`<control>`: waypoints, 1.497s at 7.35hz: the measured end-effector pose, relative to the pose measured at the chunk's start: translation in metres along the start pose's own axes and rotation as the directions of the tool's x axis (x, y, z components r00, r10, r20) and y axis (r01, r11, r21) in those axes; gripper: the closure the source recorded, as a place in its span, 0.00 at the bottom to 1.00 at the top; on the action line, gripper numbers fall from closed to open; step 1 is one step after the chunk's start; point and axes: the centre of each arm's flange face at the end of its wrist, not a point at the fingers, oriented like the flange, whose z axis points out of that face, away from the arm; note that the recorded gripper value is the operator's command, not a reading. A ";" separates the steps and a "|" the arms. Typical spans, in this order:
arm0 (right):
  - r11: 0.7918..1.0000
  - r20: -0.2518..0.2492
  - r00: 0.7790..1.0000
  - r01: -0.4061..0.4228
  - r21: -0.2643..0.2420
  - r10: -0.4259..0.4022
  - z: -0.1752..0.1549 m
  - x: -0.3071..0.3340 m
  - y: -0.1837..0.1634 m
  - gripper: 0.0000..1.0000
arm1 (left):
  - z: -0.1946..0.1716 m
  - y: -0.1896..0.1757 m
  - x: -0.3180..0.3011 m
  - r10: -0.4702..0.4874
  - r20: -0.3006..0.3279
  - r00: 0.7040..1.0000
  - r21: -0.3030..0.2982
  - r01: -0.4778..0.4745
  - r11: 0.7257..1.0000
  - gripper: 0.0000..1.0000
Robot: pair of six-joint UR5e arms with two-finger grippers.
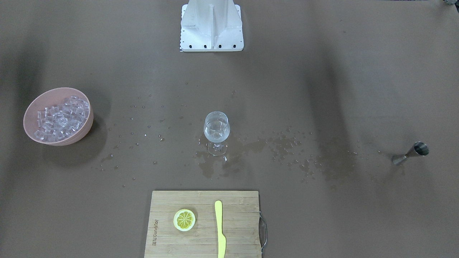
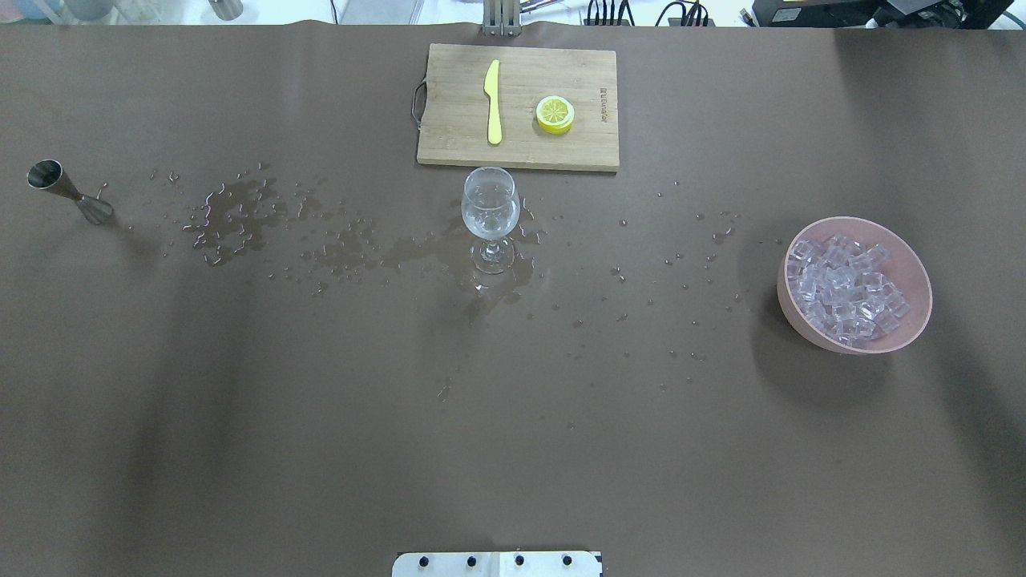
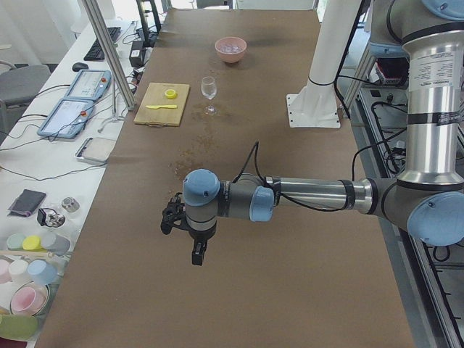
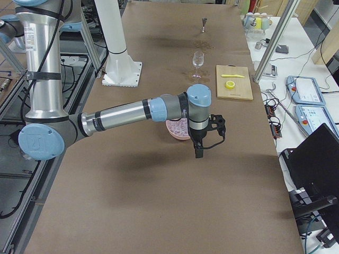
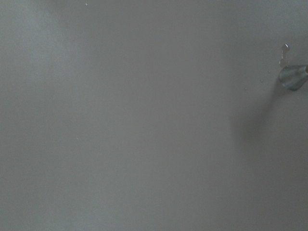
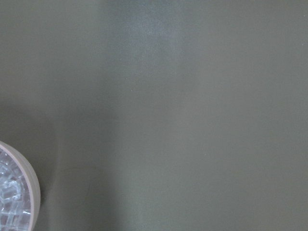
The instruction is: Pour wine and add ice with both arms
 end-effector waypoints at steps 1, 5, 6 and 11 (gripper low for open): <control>1.000 -0.001 1.000 0.001 -0.001 -0.001 0.001 0.000 -0.001 0.00 | -0.004 -0.010 0.003 0.033 0.002 0.999 0.039 -0.033 0.999 0.02; 1.000 -0.004 1.000 0.012 0.005 -0.012 -0.001 -0.001 -0.004 0.00 | -0.037 -0.050 0.040 0.162 0.016 0.987 0.302 -0.159 0.940 0.02; 1.000 -0.005 1.000 0.012 0.005 -0.012 -0.001 -0.001 -0.004 0.00 | -0.038 -0.065 0.066 0.175 -0.006 0.984 0.347 -0.162 0.924 0.02; 1.000 -0.004 1.000 0.005 -0.001 -0.005 0.001 0.001 -0.002 0.00 | -0.028 -0.112 0.208 -0.080 -0.102 0.992 0.535 0.122 0.836 0.01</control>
